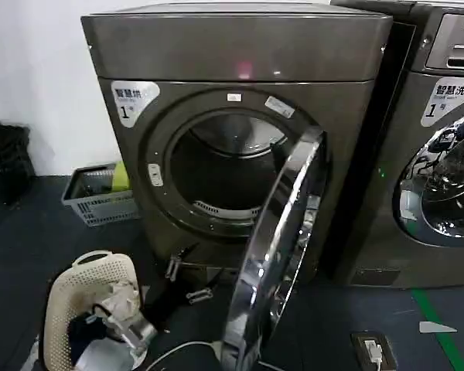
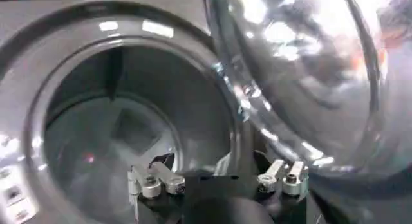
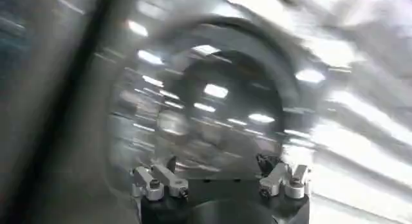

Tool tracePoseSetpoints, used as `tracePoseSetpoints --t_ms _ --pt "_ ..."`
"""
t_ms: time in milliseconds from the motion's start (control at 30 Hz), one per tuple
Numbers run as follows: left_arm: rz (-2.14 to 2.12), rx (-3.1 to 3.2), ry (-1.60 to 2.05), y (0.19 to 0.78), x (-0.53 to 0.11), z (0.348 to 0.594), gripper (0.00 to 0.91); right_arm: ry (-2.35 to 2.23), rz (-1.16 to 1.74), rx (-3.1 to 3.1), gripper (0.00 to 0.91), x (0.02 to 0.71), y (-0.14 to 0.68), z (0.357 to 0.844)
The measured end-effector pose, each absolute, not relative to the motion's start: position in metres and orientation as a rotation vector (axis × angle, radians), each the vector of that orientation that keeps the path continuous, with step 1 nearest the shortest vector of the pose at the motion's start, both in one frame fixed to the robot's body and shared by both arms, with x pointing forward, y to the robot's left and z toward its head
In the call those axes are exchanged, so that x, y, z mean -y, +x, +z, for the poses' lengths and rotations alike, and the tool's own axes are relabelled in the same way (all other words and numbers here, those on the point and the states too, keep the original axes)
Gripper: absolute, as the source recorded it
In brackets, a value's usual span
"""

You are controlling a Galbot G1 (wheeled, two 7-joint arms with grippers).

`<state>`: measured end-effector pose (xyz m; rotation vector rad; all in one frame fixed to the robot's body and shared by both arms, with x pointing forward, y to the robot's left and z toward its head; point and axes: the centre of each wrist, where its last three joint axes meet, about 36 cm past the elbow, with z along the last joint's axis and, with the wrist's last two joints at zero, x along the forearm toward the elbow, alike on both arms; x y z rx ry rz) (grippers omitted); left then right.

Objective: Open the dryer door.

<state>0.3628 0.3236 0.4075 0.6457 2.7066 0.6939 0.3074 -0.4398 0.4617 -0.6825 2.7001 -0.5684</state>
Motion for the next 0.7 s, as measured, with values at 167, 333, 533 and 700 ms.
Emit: tracePoseSetpoints --t_ms 167,333,533,700 --pt "0.653 -2.678 0.754 0.373 -0.3 0.4 0.907 0.049 -0.628 -2.938 0.907 0.467 0.268 0.476" --pt "0.61 -2.643 0.85 0.381 -0.273 0.395 0.907 0.688 -0.65 -2.927 0.907 0.506 0.228 0.491" --pt "0.571 -2.601 0.923 0.391 -0.249 0.395 0.907 1.111 -0.67 -2.815 0.907 0.54 0.185 0.496" --pt "0.541 -2.571 0.977 0.399 -0.23 0.393 0.907 1.394 -0.675 -2.714 0.907 0.559 0.152 0.493"
